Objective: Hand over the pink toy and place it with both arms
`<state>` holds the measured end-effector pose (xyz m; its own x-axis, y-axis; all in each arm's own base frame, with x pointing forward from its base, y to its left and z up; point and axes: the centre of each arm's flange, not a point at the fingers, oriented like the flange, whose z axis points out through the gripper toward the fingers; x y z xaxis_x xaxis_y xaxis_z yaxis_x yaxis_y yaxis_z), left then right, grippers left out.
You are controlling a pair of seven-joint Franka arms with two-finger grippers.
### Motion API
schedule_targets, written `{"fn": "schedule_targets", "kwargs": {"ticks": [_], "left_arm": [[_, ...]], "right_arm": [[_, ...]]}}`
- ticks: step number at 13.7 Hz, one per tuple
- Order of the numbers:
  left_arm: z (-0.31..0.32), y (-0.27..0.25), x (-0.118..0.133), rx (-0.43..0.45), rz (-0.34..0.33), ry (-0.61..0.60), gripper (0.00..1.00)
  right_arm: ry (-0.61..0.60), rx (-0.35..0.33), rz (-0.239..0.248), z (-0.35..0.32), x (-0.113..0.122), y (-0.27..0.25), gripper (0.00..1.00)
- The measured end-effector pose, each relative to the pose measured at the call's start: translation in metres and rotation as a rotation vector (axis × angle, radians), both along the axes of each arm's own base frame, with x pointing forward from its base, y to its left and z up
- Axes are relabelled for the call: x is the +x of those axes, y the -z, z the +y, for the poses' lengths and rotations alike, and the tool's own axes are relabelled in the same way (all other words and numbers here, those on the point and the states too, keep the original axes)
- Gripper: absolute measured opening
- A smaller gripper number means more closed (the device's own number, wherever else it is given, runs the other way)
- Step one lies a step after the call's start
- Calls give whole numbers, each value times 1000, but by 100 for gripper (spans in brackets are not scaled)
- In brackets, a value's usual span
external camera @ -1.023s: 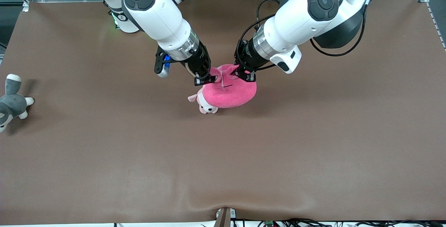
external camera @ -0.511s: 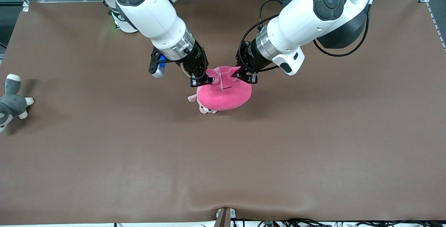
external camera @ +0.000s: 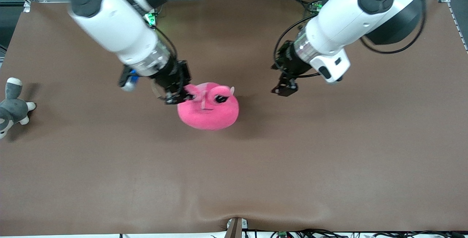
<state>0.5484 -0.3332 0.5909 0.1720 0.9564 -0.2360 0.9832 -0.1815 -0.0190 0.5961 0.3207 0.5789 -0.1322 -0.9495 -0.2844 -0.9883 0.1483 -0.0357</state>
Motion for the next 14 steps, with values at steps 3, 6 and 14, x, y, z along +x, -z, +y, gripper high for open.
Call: {"fn": "schedule_targets", "kwargs": {"ticks": [3, 6, 14], "left_arm": [[51, -21, 1, 89, -66, 303, 100], [102, -29, 9, 144, -72, 480, 100], [240, -56, 25, 135, -135, 876, 100]], "right_arm": [[3, -30, 26, -67, 26, 7, 14], [-125, -74, 109, -146, 40, 27, 14], [-412, 5, 242, -372, 39, 160, 14]]}}
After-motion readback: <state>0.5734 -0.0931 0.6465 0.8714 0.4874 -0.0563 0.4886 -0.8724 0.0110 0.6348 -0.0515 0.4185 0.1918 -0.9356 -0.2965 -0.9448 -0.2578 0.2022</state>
